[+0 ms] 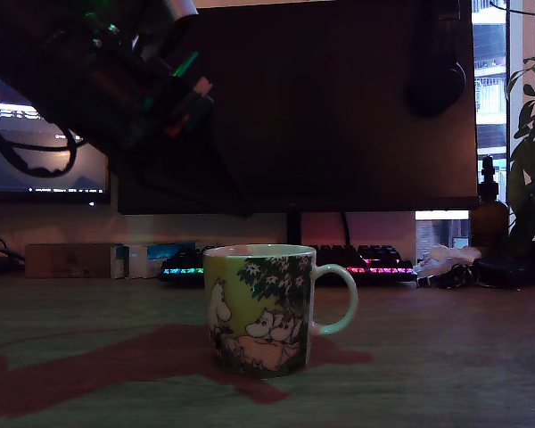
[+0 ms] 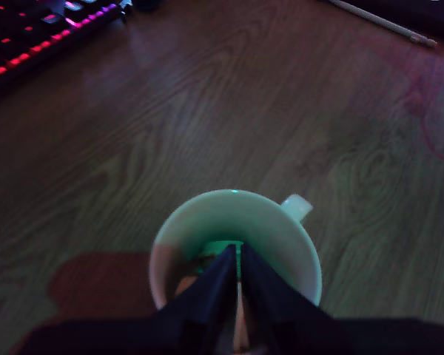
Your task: Pick up the coffee capsules on the table and drop them inside the coffee cup
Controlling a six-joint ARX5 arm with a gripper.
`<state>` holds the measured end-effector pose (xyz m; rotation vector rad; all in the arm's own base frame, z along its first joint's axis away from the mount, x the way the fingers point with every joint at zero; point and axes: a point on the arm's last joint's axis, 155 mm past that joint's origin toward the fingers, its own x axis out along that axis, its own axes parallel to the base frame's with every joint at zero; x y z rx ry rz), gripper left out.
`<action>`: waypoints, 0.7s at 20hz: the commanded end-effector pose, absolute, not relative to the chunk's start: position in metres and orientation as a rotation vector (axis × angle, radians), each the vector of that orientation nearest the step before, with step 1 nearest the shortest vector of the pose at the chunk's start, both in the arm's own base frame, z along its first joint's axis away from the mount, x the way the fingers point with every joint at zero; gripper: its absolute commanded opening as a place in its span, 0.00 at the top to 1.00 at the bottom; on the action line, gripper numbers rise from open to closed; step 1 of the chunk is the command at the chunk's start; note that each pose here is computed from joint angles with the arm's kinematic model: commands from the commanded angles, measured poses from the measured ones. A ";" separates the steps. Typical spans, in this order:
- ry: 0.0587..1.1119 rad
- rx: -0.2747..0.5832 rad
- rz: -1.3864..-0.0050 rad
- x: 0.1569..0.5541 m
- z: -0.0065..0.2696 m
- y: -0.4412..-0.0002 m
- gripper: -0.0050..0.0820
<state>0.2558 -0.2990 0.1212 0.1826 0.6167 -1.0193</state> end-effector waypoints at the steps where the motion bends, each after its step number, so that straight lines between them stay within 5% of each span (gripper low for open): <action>1: 0.575 0.166 -1.006 0.262 0.136 -0.296 0.97; 14: 0.431 0.051 -0.698 0.314 0.178 -0.180 0.97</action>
